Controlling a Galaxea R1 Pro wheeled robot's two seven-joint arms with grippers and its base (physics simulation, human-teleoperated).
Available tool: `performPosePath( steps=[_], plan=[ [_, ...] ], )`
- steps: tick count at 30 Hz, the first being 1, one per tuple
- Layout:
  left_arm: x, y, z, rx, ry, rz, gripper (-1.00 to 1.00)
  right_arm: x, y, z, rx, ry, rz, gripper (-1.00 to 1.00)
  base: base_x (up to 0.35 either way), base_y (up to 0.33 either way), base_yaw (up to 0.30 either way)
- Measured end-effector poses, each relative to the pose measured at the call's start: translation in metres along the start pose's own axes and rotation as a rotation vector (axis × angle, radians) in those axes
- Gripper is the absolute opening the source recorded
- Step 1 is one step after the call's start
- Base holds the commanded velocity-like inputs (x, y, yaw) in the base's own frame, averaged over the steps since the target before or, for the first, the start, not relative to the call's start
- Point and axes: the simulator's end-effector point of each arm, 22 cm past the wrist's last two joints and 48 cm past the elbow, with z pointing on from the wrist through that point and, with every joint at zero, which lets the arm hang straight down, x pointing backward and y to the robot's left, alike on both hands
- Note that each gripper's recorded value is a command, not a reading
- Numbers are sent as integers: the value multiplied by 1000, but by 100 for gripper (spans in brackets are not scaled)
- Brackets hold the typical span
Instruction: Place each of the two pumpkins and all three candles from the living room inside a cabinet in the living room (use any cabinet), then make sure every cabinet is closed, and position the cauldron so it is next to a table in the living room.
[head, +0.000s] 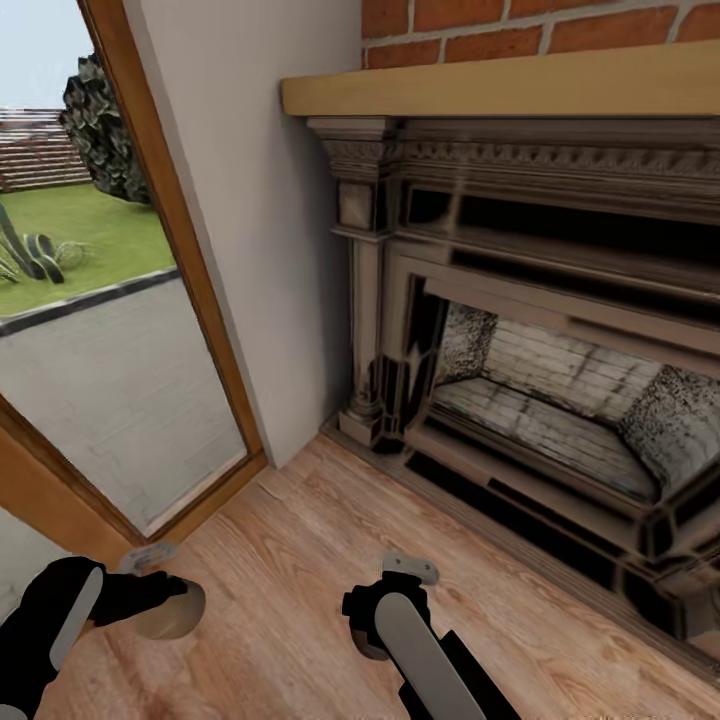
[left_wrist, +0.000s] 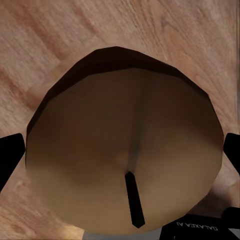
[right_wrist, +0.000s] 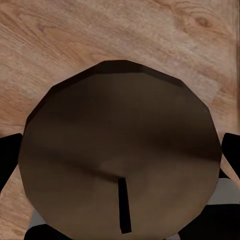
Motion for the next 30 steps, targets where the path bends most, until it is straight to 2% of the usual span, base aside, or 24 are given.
performPosePath(
  steps=[30],
  plan=[
    [0,0,-2,5,3,-9,-100,0,0,-2,-1,1,0,-100,-2,0,-277]
  ],
)
